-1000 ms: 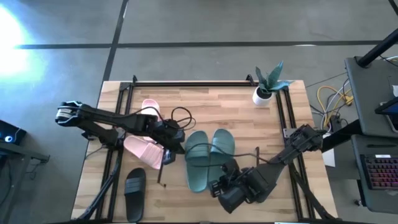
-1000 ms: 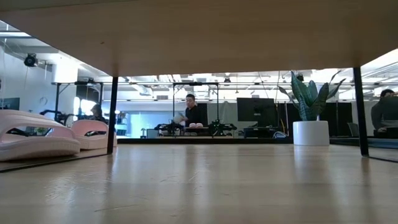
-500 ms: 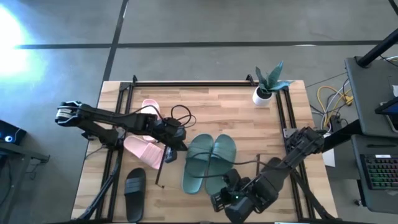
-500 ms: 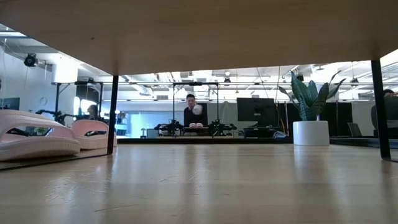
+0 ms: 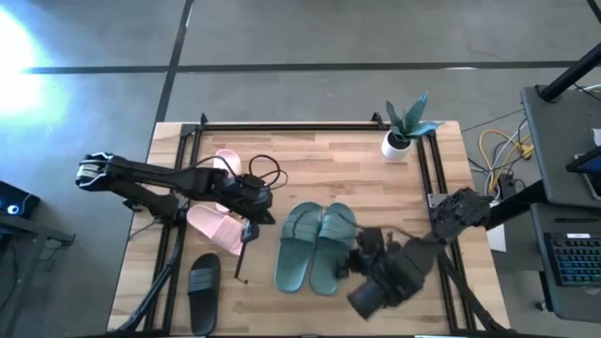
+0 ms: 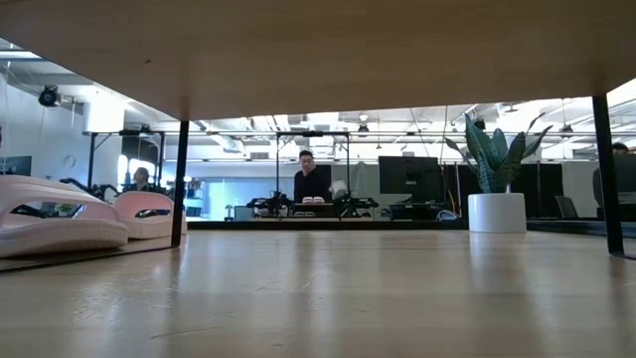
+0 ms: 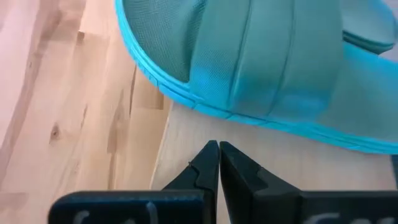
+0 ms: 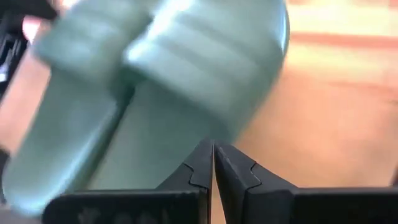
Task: Pick and place slides into the shelf
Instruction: Adjust the green slides on the shelf
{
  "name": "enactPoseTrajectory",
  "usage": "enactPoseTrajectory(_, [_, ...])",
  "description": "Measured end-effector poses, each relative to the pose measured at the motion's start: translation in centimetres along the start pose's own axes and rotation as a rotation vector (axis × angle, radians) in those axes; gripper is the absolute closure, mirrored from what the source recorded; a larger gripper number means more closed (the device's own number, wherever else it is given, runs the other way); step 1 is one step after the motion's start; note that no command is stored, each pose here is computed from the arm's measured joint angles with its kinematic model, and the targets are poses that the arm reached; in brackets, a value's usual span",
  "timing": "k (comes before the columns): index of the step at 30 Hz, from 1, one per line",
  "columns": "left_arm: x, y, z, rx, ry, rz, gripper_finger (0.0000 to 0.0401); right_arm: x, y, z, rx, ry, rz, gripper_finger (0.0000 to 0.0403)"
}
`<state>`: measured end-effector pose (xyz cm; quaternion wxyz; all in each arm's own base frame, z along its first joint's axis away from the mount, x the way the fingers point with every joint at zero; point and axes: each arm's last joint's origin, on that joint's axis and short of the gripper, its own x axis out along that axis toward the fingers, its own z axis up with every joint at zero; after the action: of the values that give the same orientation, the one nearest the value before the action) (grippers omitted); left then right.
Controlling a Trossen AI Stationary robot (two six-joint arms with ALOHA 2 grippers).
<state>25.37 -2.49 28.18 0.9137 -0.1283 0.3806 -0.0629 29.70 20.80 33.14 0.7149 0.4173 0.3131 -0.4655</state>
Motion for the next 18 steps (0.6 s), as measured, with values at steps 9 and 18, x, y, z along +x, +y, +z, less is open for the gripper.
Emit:
enactPoseTrajectory(9, [-1.5,-2.6,-0.2,-0.024,-0.016,-0.234,0.0401,2.1,1.0,5.3,-0.004,-0.12,-0.028,0.0392])
enactPoseTrajectory(18, [2.8,-6.4,0.8,0.043,-0.134,-0.359,0.0401,5.0,0.8,8.3,-0.031,-0.11,-0.144,0.0392])
